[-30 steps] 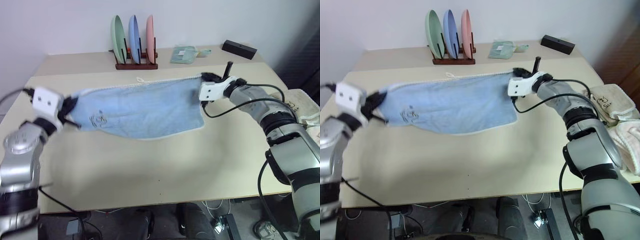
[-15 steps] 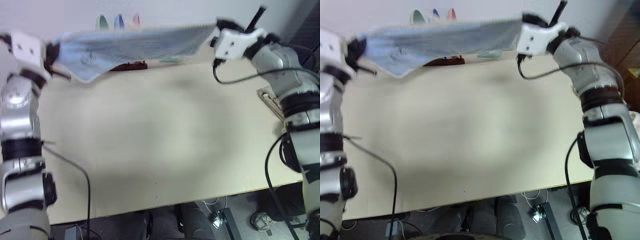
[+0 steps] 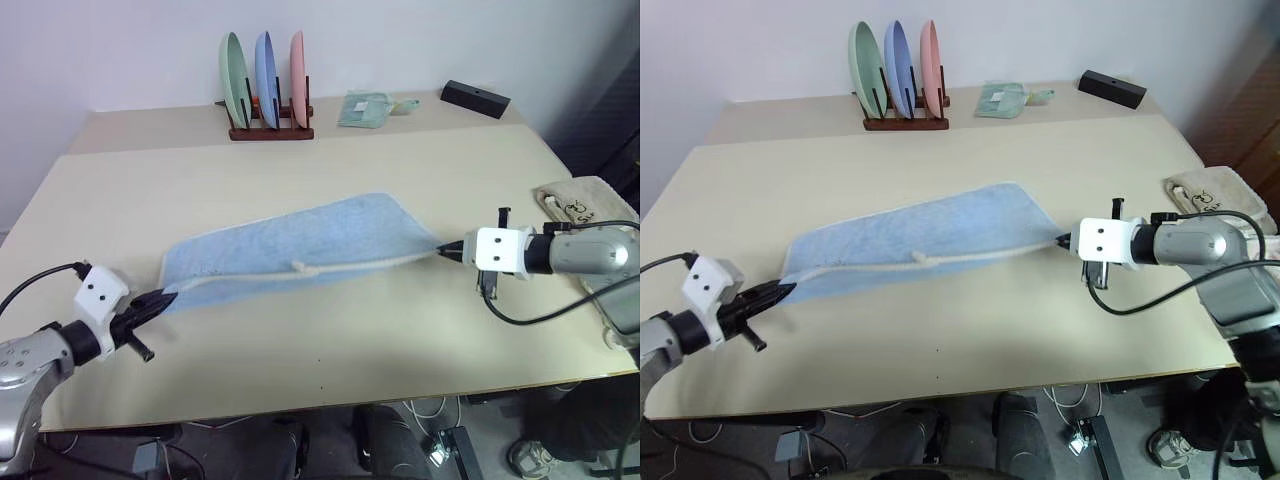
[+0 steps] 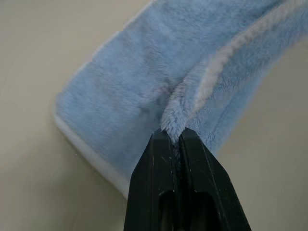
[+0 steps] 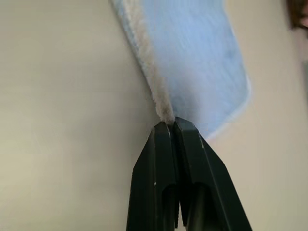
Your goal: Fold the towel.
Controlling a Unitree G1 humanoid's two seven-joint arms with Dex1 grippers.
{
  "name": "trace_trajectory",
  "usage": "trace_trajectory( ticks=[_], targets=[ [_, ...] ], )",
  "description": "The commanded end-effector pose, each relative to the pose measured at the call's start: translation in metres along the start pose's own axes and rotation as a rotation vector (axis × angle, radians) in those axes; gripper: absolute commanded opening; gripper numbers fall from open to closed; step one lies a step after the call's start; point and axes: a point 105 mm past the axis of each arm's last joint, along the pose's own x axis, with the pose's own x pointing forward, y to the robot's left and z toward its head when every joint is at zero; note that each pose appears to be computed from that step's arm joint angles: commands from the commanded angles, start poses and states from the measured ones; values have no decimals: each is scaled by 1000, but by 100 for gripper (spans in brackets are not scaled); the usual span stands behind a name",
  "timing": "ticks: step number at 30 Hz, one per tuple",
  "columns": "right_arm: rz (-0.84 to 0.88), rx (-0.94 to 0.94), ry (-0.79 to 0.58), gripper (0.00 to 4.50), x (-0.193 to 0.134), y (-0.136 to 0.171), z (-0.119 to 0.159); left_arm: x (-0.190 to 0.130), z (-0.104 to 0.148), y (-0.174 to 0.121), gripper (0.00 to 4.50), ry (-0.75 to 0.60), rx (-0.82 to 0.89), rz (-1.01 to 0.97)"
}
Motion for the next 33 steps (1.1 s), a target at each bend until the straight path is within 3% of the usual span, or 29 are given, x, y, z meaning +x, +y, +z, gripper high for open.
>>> trace_trajectory(
  ticks=[1,4,11,21,33],
  targets=[
    [34,33,-21,3,-15,4,14,-10,8,5,0,4,9,26],
    [11,23,-16,3,-19,0,18,-12,8,3,0,3,-14,22],
    [-130,-91,-34,3,-5,-40,20,-2,21,15,0,-60,-6,75],
    [-246,-165,-67,3,56,-96,13,25,29,44,0,-101,-1,152],
    [-274,-176,-62,3,102,-109,14,31,1,67,0,-39,-16,282]
  ],
)
